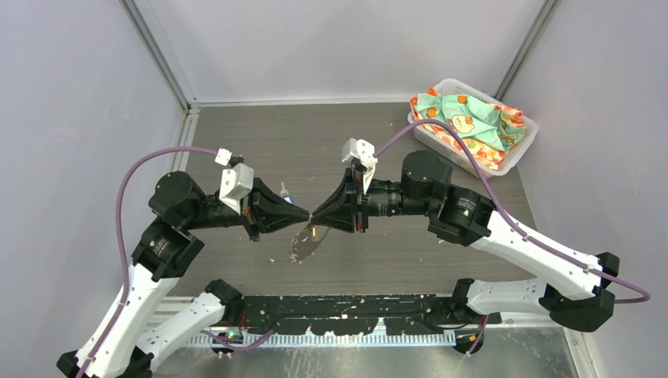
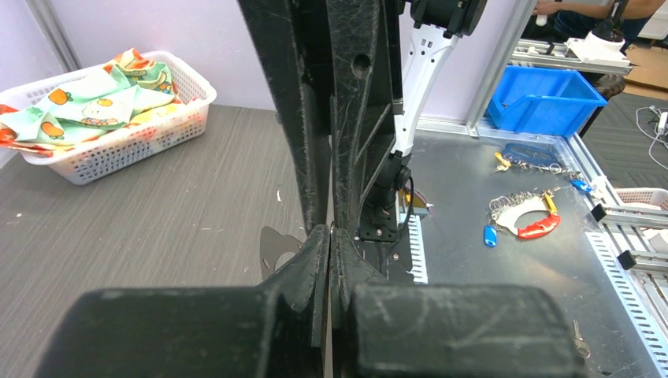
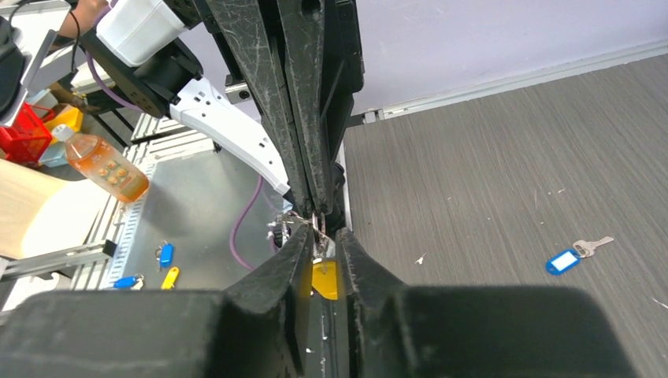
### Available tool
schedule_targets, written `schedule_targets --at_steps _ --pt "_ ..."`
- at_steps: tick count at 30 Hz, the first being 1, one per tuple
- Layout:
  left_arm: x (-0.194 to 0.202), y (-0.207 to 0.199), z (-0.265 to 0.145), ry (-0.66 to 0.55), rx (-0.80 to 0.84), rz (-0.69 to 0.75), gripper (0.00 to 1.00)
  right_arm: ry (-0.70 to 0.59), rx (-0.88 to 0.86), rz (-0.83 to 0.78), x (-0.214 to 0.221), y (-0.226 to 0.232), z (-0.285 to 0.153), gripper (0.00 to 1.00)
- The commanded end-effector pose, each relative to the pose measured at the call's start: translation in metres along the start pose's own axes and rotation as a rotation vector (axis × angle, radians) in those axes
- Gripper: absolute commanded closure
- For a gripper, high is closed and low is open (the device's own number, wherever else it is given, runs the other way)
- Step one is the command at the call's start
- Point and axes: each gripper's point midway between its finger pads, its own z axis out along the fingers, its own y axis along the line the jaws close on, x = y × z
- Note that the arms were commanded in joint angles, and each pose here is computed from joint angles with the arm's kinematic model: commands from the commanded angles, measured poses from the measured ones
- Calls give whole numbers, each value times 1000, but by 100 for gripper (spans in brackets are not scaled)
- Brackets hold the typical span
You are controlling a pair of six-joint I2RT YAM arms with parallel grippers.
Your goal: Put the keys on the keyring
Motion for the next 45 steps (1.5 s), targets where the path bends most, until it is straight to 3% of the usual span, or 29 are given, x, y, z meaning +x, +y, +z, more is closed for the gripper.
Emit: schedule_targets --at_steps 1,4,10,15,20,31,45 --pt "-20 -4 -2 -51 -2 53 100 -47 -34 -26 -14 7 2 84" --pt "-19 -3 -2 -48 -5 51 100 -43 -40 -18 -13 8 4 99" --pt "2 -1 -4 23 5 68 100 46 -7 35 -5 7 -1 99" --pt "29 -7 -8 137 65 84 69 223 34 122 14 7 -10 99" --pt "38 -5 -11 194 91 148 57 373 49 189 26 10 -17 99" --pt "47 -9 -2 234 208 77 61 585 52 250 47 17 -10 99" --pt "59 -24 -7 284 306 -31 80 625 45 230 44 15 2 99"
